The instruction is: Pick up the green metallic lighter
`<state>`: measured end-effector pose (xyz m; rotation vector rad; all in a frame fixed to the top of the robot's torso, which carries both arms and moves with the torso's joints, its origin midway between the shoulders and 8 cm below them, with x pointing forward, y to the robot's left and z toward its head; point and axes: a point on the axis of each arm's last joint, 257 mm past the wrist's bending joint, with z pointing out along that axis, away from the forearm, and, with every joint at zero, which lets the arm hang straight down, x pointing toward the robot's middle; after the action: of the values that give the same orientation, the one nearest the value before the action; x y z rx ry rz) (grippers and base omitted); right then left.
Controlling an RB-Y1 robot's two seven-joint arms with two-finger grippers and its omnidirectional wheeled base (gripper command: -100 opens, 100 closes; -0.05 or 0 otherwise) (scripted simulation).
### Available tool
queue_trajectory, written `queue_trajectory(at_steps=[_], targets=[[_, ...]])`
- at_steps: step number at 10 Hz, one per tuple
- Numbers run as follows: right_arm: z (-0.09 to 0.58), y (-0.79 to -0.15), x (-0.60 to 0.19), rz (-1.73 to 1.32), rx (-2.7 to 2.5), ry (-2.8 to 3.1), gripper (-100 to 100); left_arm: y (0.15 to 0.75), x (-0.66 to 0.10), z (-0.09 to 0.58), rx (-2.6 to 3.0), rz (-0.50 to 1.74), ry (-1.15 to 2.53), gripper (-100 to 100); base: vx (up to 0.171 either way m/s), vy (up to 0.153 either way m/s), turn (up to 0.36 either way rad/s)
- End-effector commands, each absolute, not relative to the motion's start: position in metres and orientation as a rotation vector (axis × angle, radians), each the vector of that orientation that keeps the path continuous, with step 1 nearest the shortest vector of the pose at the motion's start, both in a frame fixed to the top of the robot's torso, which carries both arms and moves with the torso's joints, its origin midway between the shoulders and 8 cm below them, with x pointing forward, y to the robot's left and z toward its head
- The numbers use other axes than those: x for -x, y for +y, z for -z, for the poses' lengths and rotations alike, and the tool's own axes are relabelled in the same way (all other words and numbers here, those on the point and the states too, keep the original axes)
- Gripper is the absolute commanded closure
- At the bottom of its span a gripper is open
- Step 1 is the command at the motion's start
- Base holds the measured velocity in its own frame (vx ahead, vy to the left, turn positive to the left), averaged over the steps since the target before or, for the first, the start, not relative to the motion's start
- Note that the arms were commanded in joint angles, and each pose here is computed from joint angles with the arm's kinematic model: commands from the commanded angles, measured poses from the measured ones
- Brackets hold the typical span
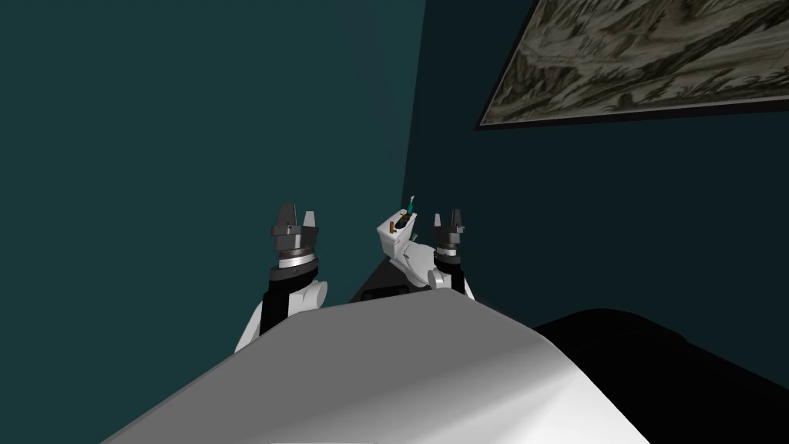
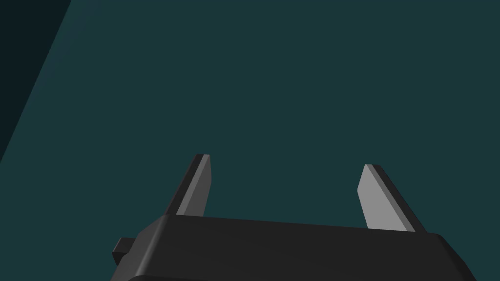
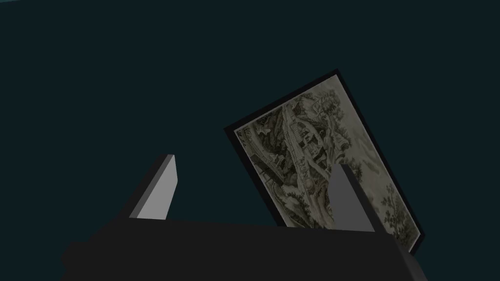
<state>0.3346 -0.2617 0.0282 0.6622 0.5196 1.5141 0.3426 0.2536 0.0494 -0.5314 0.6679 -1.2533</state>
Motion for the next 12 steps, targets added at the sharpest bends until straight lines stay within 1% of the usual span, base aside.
queue_trajectory(at_steps=[1,12], targets=[[-0.025,-0.26,-0.337,-1.534,-0.661,0.548,-100,0.254,-0.343,-0.049,0.531,1.253,0.668,0,0.003,-0.001,0.039],[0.009,-0.273,-0.361,-1.797,-0.918,0.579,-100,0.254,-0.343,-0.049,0.531,1.253,0.668,0,0.012,-0.012,0.069]])
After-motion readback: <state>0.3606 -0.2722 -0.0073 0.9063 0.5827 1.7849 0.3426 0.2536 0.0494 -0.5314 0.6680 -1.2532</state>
